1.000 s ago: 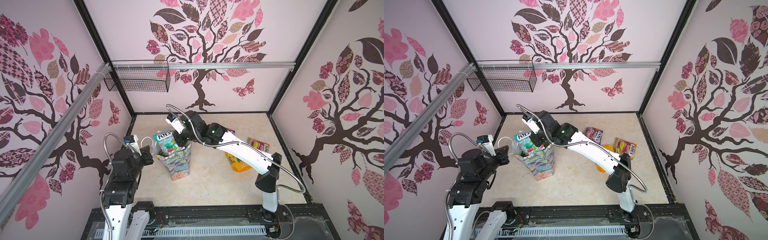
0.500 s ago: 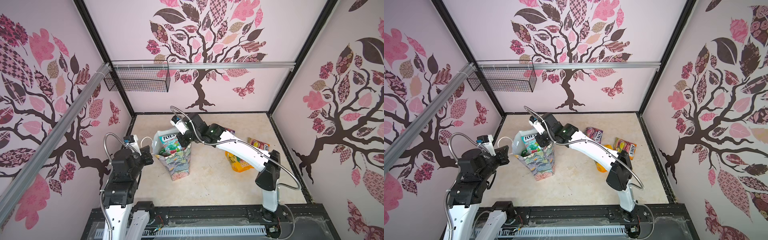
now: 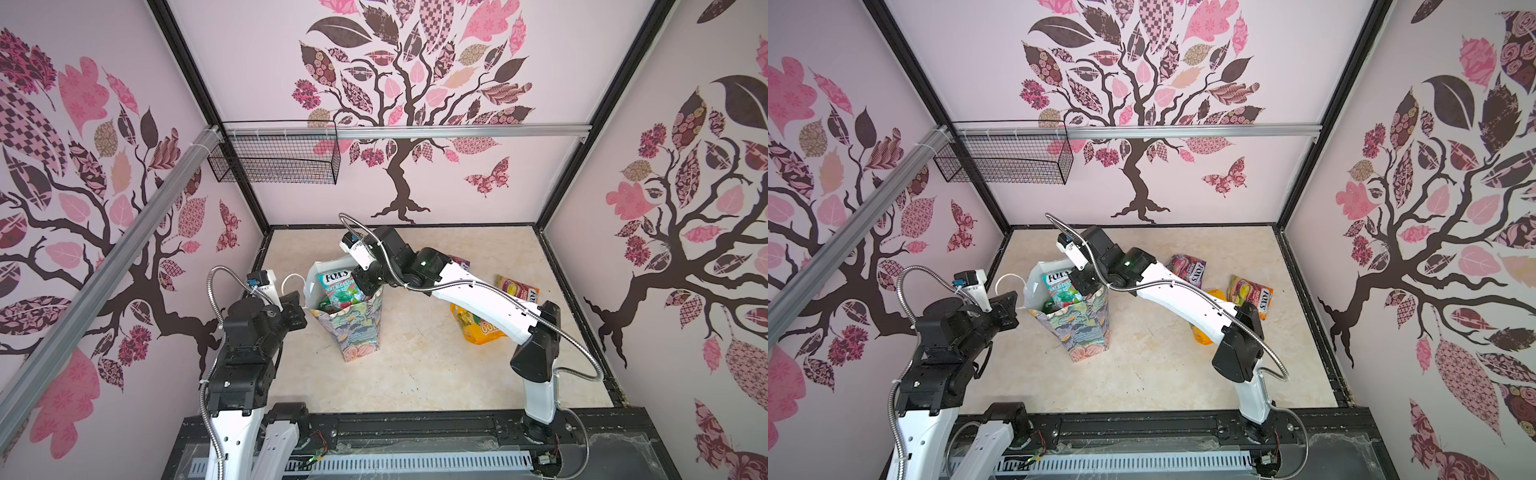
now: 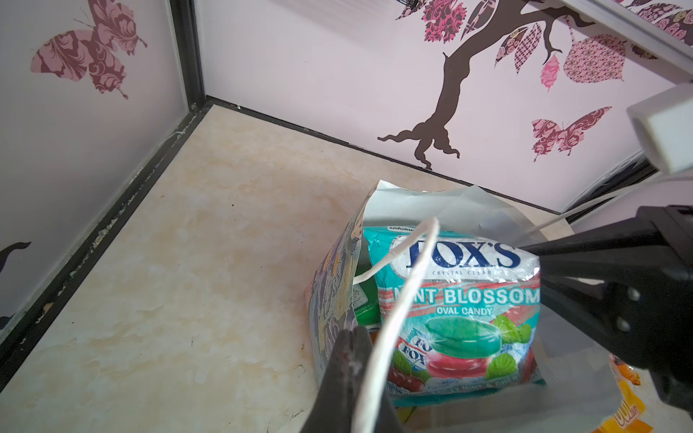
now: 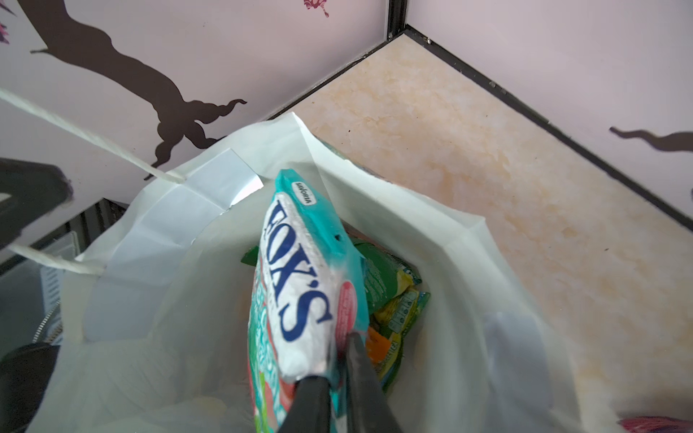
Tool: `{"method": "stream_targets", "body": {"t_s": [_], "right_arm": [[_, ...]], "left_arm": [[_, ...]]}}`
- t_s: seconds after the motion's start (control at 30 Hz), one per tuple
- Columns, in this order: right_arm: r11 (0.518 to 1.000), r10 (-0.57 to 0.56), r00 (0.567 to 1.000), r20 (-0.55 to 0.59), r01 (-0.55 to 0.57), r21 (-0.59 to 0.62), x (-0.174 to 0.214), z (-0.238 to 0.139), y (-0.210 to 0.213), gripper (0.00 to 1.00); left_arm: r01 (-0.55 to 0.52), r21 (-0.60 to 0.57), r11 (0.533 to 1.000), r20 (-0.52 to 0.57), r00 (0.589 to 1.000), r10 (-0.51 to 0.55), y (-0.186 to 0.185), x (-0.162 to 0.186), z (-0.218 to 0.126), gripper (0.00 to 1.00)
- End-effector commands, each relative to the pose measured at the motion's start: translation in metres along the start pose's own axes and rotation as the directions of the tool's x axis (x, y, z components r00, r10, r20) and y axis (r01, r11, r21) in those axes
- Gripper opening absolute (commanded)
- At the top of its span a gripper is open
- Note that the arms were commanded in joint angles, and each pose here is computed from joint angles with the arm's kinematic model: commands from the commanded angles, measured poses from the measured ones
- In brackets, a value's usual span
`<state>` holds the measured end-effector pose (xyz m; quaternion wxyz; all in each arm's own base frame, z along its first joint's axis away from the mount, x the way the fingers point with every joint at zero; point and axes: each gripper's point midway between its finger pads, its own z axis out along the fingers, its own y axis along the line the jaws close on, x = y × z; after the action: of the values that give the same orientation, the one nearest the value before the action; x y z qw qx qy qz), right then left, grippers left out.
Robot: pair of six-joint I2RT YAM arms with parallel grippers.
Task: Place the snacks into the paper bag
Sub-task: 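Lower the Mint Blossom bag into the paper bag and open the right gripper, then withdraw the right gripper from the paper bag toward the yellow mango bag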
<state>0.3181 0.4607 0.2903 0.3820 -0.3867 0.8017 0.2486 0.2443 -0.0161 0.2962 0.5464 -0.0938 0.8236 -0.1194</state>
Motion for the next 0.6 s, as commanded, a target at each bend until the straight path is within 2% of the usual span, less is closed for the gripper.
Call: {"method": "stream_targets", "body": {"t_s": [0.0,0.07,0.23,0.27,0.57], "right_arm": [[0.999,-0.001,0.998,0.068,-0.001,0.041,-0.027,-0.014,-0.005,0.24],[0.997,-0.011,0.998,0.061,0.006,0.077,-0.029,-0.018,-0.009,0.29],[0.983,-0.067,0.998,0.020,0.062,0.175,-0.023,-0.023,-0.013,0.31],[0.982,-0.074,0.996,0.047,0.064,0.178,-0.034,-0.032,-0.010,0.32],[0.984,-0.094,0.992,0.080,0.080,0.159,-0.049,-0.054,0.011,0.36]], "left_arm": [[-0.005,0.004,1.000,0.034,0.999,0.005,-0.001,-0.008,-0.002,0.06],[-0.005,0.004,1.000,0.035,0.999,0.005,-0.001,-0.009,-0.002,0.06],[-0.006,0.006,1.000,0.038,0.999,0.006,-0.002,-0.010,-0.002,0.06],[-0.004,0.008,1.000,0.037,0.999,0.003,-0.002,-0.009,-0.002,0.06],[-0.007,-0.003,1.000,0.039,0.999,0.007,0.000,-0.010,-0.003,0.06]]}}
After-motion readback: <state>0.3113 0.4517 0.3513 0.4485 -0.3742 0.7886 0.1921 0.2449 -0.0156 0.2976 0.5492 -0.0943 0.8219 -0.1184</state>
